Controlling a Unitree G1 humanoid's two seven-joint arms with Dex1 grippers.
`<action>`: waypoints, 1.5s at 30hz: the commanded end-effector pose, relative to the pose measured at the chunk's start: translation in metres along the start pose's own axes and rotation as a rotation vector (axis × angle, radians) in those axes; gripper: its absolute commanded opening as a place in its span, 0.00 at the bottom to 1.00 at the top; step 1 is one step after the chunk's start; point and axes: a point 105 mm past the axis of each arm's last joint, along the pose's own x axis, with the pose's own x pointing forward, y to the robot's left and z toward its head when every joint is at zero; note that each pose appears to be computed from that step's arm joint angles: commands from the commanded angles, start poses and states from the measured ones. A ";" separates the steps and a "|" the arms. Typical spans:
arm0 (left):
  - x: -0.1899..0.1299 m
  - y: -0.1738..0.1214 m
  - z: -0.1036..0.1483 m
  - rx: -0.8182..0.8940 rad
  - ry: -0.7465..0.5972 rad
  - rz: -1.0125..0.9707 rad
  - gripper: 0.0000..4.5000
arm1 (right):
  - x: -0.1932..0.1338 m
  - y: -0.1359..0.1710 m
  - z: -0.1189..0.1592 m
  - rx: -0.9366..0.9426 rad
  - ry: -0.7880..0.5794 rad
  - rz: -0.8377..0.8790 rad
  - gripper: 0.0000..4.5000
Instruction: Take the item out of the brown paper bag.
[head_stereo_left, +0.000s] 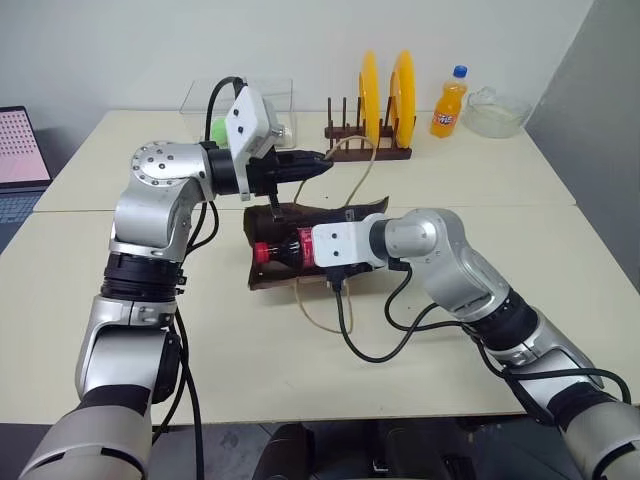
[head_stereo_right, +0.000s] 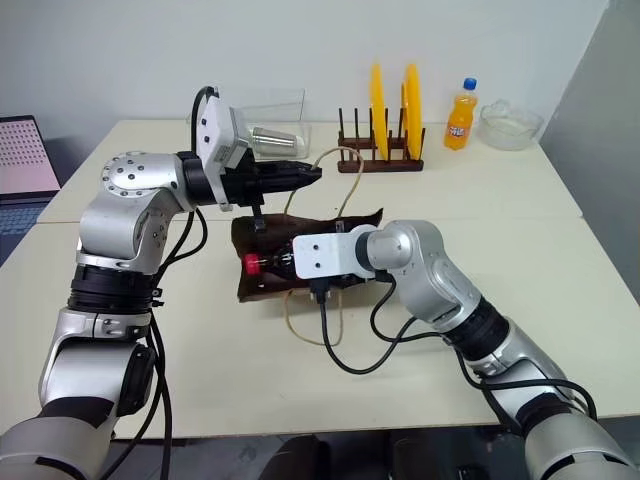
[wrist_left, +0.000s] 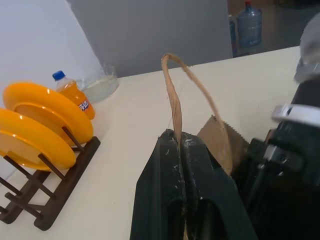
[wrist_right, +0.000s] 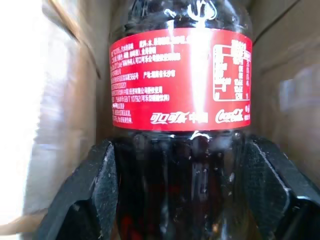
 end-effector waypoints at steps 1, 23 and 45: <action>0.001 0.001 0.006 0.038 -0.012 0.003 0.00 | -0.024 -0.014 0.016 0.005 -0.081 -0.054 0.67; 0.000 -0.001 -0.002 0.045 0.014 -0.002 0.00 | -0.173 -0.042 -0.098 0.249 0.135 -0.374 0.67; 0.001 0.000 -0.003 0.046 0.014 -0.008 0.00 | -0.099 0.010 -0.220 0.406 0.365 -0.073 0.99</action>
